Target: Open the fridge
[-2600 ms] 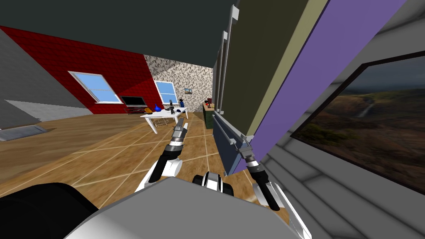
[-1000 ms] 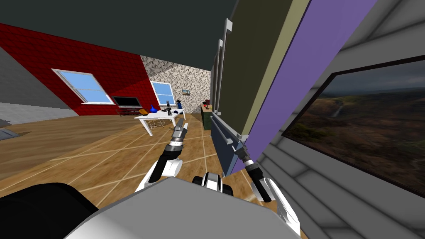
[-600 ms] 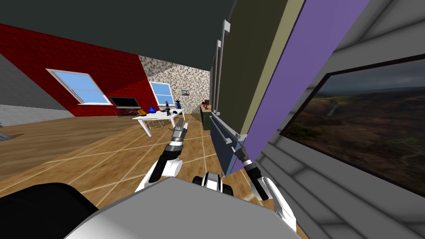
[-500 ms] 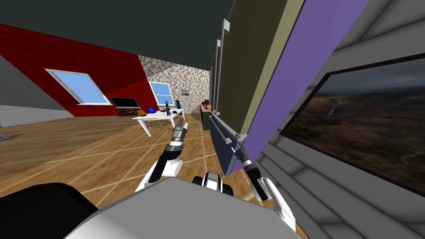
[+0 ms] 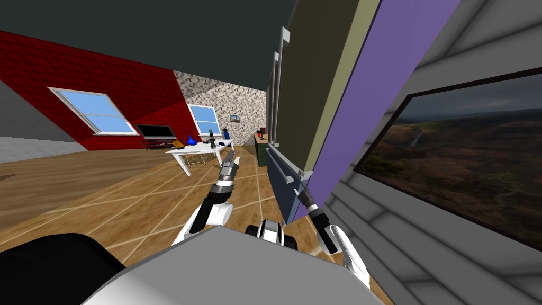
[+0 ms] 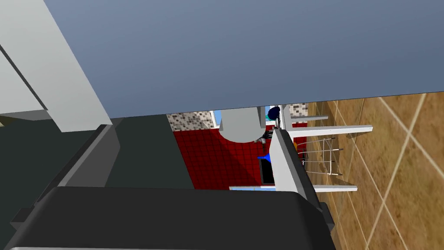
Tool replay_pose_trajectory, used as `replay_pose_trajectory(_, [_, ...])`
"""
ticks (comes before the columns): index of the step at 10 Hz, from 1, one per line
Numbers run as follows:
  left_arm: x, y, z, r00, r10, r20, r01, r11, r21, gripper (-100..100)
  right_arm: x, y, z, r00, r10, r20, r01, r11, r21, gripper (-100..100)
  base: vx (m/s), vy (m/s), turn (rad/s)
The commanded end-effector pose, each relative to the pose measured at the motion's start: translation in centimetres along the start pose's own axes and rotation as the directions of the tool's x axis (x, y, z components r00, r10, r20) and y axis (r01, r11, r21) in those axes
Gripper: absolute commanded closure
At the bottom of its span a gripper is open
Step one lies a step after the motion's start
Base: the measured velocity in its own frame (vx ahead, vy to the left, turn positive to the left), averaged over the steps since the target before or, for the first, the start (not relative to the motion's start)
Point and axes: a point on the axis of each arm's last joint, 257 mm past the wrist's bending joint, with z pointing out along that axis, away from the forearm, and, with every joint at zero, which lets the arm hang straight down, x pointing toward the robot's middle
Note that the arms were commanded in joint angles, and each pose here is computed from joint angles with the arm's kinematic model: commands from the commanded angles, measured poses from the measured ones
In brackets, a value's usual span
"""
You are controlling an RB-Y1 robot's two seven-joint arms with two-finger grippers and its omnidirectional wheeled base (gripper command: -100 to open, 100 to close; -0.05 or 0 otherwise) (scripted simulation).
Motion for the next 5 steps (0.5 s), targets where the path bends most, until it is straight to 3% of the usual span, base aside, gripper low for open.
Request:
replay_pose_trajectory(1, [0.0,0.0,0.0,1.0000,0.000,0.000,0.000,1.0000,0.000,0,-0.5,1.7,0.3,0.998,-0.069,0.000,0.069,0.997,-0.030,-100,0.005,-0.008,0.003])
replay_pose_trajectory(5, [0.0,0.0,0.0,1.0000,0.000,0.000,0.000,1.0000,0.000,0,-2.1,3.4,1.4,0.989,-0.146,0.008,0.146,0.988,-0.041,-100,0.019,0.002,0.001])
